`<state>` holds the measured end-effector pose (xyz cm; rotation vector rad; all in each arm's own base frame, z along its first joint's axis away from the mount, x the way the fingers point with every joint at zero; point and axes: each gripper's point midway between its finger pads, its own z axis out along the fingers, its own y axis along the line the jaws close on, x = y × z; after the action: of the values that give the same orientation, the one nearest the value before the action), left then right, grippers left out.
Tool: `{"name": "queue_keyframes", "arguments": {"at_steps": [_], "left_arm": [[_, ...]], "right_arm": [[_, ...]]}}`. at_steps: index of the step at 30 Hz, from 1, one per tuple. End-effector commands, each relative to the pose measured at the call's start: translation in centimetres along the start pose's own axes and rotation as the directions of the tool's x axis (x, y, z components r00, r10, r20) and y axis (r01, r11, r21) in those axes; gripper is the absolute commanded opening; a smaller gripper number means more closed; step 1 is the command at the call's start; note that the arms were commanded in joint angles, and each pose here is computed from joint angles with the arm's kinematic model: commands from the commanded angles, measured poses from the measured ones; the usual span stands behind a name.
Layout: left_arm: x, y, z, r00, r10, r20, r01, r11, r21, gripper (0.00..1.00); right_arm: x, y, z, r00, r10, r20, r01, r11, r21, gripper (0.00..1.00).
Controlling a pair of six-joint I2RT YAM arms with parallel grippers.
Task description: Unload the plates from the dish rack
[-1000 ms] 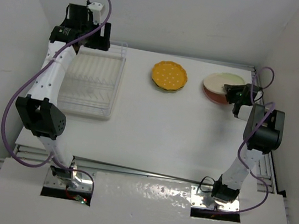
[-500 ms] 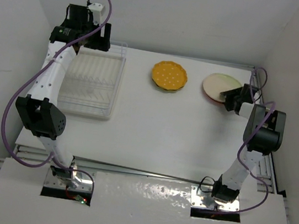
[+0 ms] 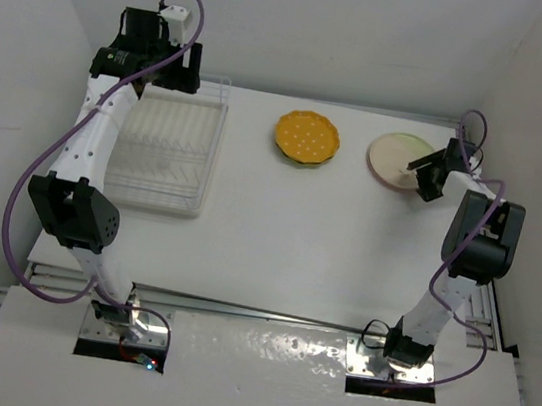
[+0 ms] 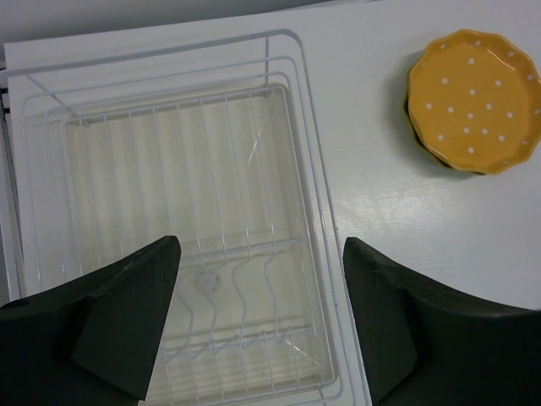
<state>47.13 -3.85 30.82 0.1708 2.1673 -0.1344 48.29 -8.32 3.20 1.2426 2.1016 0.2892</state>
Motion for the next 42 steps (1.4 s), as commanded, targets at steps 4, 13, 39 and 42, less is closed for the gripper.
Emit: {"name": "queue_keyframes", "arguments": {"at_steps": [4,13,39,42], "left_arm": [[-2.3,0.5,-2.4,0.996,0.029,0.081,-0.028,0.999,-0.015,0.76],[-2.4,0.8,-2.7,0.996,0.039,0.083,-0.036,0.999,-0.034,0.76],[7.0,4.5,-5.8,0.923,0.385,0.028,-0.367,0.898,-0.242,0.79],[10.3,4.1,-7.4,0.889,0.454,0.064,-0.425,0.868,-0.258,0.92]], "right_arm": [[-1.9,1.8,-1.2,0.998,-0.039,0.043,0.04,0.999,-0.018,0.63],[-2.4,1.9,-1.6,0.997,-0.045,0.062,0.046,0.999,-0.01,0.53],[-0.2,-6.2,-21.3,0.619,-0.521,0.588,0.623,0.781,0.036,0.99],[0.4,-6.4,-22.9,0.566,-0.494,0.661,0.643,0.766,0.021,0.99]]}}
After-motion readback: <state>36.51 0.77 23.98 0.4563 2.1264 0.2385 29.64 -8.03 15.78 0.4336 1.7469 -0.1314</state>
